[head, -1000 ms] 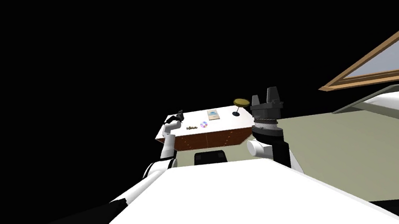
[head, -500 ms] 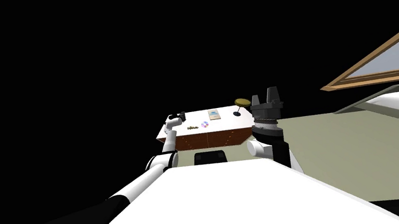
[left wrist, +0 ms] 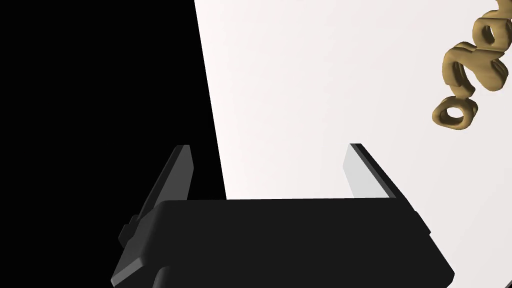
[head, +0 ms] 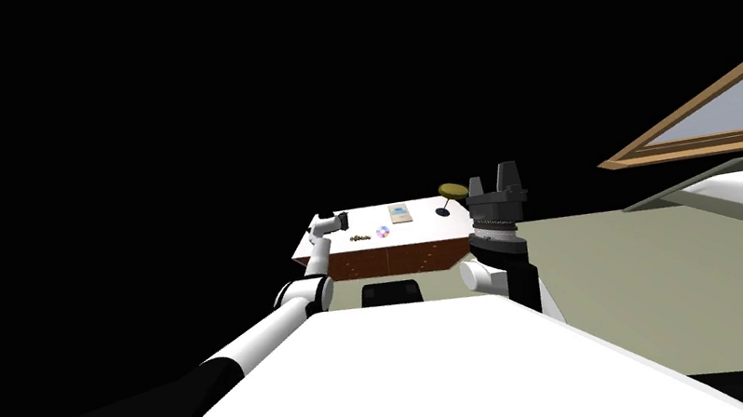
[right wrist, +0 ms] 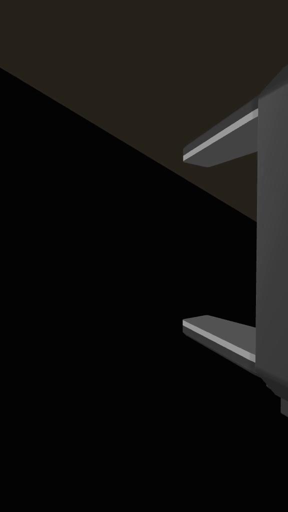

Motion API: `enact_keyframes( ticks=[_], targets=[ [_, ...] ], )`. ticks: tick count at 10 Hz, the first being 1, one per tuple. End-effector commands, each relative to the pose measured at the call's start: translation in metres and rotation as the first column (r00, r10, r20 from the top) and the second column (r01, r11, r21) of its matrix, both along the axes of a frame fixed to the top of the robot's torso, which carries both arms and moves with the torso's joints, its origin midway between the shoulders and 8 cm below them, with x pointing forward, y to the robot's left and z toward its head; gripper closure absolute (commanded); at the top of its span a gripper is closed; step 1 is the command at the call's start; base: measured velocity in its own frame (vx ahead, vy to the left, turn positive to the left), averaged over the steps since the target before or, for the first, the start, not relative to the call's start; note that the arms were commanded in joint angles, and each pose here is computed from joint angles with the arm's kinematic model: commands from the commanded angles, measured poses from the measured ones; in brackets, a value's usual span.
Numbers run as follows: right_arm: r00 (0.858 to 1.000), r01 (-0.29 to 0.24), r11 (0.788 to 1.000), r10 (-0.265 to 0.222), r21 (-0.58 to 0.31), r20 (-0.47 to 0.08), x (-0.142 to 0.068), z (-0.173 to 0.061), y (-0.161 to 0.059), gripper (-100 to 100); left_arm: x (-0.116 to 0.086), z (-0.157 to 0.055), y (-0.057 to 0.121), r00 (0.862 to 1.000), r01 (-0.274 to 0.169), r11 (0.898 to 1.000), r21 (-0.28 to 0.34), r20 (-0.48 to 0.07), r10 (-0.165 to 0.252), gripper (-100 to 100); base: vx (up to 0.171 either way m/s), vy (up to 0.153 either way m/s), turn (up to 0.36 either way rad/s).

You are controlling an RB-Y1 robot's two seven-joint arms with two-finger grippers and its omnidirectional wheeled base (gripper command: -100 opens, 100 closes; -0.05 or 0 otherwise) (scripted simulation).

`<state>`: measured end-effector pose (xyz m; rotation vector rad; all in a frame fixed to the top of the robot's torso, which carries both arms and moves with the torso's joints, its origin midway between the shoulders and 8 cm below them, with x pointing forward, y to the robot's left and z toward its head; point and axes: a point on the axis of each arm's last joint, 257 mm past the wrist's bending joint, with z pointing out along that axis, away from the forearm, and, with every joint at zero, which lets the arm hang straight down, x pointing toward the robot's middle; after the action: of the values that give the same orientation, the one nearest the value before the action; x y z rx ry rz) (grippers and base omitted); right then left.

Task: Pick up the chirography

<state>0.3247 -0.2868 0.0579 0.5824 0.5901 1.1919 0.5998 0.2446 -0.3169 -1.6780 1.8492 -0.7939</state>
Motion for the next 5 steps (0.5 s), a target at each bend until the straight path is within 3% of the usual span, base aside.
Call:
enact_keyframes(
  ticks=[1, 2, 5],
  targets=[
    [1.0, 0.0, 1.0, 0.0, 0.0, 0.0, 0.0, 0.0, 0.0, 0, -0.001, -0.006, -0.006, 0.998, 0.014, 1.0, 0.005, -0.058, -0.013, -100, 0.012, 0.024, -0.002],
    [1.0, 0.0, 1.0, 0.0, 0.0, 0.0, 0.0, 0.0, 0.0, 0, -0.01, -0.021, -0.006, 0.995, 0.012, 1.0, 0.003, -0.102, -0.012, -100, 0.013, 0.023, -0.008],
    [1.0, 0.0, 1.0, 0.0, 0.0, 0.0, 0.0, 0.0, 0.0, 0, -0.02, -0.036, -0.013, 0.977, 0.034, 0.999, 0.012, -0.212, -0.031, -100, 0.017, 0.021, -0.007]
  ],
)
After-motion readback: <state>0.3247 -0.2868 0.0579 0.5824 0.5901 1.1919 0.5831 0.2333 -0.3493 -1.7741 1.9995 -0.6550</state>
